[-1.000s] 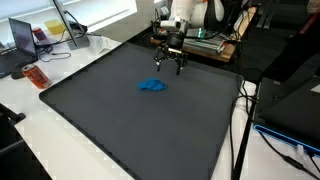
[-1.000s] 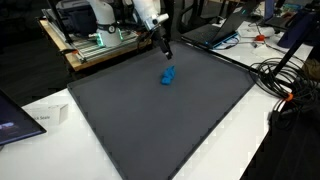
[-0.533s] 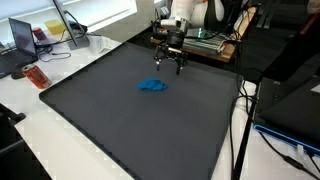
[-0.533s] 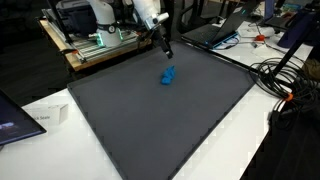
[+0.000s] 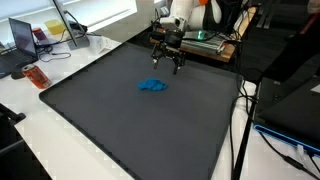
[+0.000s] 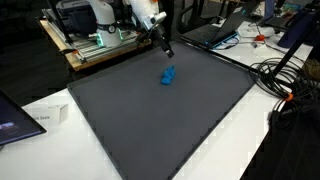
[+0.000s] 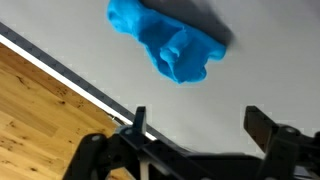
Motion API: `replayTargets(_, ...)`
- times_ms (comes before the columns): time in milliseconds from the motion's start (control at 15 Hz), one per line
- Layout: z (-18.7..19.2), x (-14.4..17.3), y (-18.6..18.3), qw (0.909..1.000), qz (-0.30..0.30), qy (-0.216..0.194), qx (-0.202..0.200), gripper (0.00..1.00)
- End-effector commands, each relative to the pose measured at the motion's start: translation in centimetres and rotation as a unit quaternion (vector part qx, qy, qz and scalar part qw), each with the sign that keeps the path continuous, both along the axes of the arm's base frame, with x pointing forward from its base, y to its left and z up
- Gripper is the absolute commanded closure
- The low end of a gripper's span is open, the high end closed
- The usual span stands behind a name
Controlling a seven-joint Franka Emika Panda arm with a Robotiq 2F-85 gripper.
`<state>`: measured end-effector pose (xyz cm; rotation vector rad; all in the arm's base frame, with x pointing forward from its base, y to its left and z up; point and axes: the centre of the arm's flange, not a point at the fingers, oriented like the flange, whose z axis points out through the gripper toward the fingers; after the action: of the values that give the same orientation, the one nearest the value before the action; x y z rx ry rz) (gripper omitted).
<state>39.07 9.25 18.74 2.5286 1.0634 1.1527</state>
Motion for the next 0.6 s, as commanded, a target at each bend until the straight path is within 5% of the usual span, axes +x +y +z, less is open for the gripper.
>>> replayTargets(0,0.8,0.6,-0.3,0.9998,0.006,0.020,0.006,0.00)
replayTargets(533,1.9,3.3,0.8,0.9939,0.002,0.103,-0.039,0.00)
